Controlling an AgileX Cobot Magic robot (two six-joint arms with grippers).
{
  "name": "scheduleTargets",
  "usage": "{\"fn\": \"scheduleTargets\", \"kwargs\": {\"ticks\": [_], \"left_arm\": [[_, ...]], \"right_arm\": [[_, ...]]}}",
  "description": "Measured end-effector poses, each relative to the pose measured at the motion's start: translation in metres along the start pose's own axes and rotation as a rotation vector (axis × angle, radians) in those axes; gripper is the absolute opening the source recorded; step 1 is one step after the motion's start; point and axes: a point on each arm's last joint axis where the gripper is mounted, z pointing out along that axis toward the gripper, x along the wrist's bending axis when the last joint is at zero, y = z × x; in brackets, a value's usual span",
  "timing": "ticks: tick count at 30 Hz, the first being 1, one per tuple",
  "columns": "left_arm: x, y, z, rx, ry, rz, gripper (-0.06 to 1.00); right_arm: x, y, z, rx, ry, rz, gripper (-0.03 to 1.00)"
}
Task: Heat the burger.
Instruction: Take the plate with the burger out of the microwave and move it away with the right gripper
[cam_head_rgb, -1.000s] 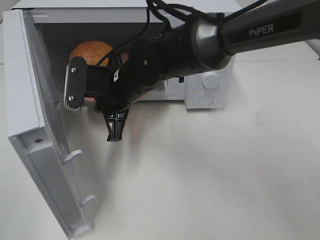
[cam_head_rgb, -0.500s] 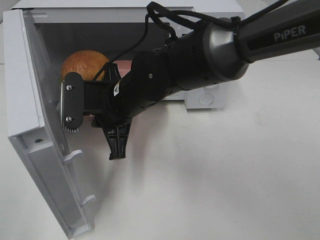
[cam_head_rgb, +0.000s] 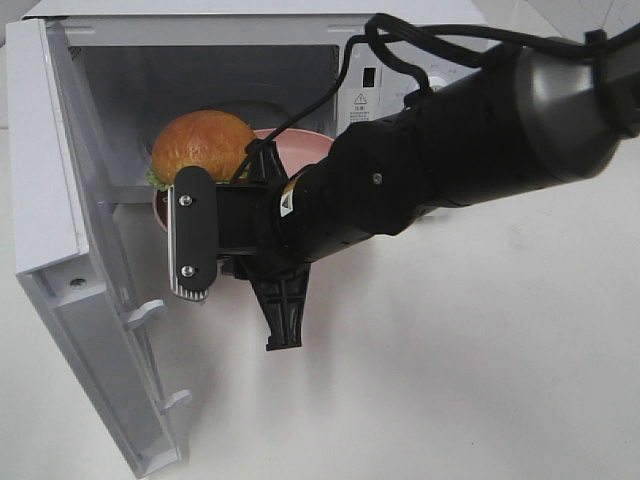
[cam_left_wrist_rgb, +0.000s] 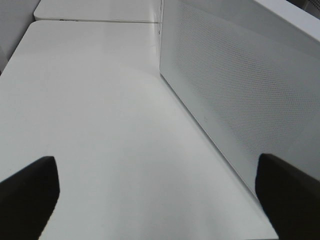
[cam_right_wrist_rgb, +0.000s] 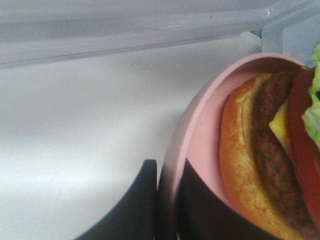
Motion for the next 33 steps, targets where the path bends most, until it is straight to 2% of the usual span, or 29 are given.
{"fn": "scheduleTargets", "kwargs": {"ticks": [8, 17, 33], "left_arm": [[0.000, 0.000, 0.000, 0.000, 0.000, 0.000, 0.99], [0.000, 0.000, 0.000, 0.000, 0.000, 0.000, 0.99], [0.000, 0.000, 0.000, 0.000, 0.000, 0.000, 0.99]], "right_arm": [[0.016, -0.011, -0.018, 0.011, 0.008, -0.022, 0.09], [0.030, -0.020, -0.042, 0.002, -0.026, -0.024, 0.09], [0.068, -0.045, -0.097, -0.008, -0.052, -0.034, 0.09]]}}
